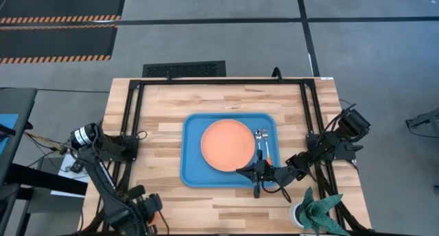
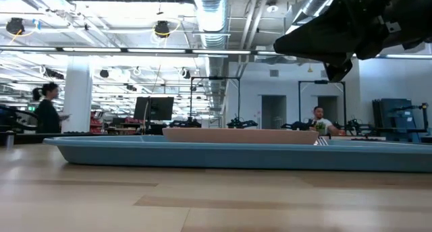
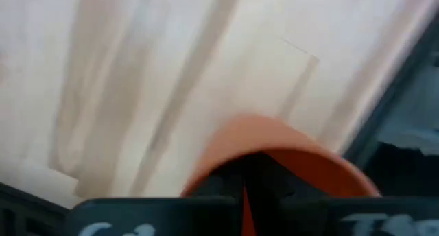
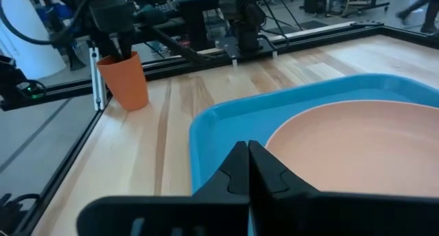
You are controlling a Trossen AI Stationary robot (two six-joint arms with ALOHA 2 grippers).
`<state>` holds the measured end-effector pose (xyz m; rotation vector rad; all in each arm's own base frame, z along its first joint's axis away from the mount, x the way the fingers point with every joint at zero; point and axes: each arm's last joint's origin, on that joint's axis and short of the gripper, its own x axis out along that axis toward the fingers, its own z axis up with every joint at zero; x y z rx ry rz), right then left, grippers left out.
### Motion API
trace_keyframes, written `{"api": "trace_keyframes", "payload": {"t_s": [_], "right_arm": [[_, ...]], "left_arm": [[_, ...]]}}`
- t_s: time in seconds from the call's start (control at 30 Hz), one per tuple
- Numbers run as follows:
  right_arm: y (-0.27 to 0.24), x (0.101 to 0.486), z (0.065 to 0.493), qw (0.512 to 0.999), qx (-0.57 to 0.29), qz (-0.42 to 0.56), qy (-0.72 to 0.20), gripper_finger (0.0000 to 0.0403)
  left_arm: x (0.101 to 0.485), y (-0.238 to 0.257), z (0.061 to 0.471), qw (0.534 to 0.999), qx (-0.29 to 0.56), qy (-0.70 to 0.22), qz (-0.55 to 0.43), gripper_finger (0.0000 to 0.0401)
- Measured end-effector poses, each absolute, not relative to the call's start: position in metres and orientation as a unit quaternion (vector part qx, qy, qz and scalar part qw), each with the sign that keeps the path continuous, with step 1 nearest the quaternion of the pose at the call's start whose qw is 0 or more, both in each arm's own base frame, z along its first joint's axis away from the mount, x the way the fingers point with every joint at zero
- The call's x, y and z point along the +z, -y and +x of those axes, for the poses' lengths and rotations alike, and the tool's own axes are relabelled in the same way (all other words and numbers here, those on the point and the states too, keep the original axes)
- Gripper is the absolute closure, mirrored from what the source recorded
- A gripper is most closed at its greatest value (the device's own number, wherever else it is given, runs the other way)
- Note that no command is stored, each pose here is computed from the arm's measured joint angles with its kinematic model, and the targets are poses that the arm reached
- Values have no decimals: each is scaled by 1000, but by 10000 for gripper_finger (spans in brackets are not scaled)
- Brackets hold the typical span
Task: Pick and place plate/cup/fork/spoon on tray
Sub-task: Put the orange cup on the blue serving tray to the top left of the light orange plate
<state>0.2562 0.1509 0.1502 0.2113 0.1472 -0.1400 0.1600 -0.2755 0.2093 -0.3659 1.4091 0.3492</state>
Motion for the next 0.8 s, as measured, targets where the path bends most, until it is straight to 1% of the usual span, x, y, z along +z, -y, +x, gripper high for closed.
{"api": "trace_keyframes", "payload": {"t_s": [0.17, 0.33, 0.43, 0.63, 0.8], "right_arm": [[-151, 150, 256, 989, -70, 105, -74, 396], [-151, 150, 256, 989, -70, 104, -74, 396], [-151, 150, 256, 989, -70, 104, -74, 396], [-151, 150, 256, 989, -70, 104, -74, 396], [-151, 150, 256, 989, -70, 104, -74, 396]], "left_arm": [[198, 260, 166, 738, 197, -629, -143, 401], [194, 246, 174, 747, 223, -616, -112, 401], [194, 243, 179, 754, 221, -610, -101, 401], [197, 231, 183, 754, 253, -602, -74, 401], [207, 219, 185, 761, 261, -591, -61, 401]]}}
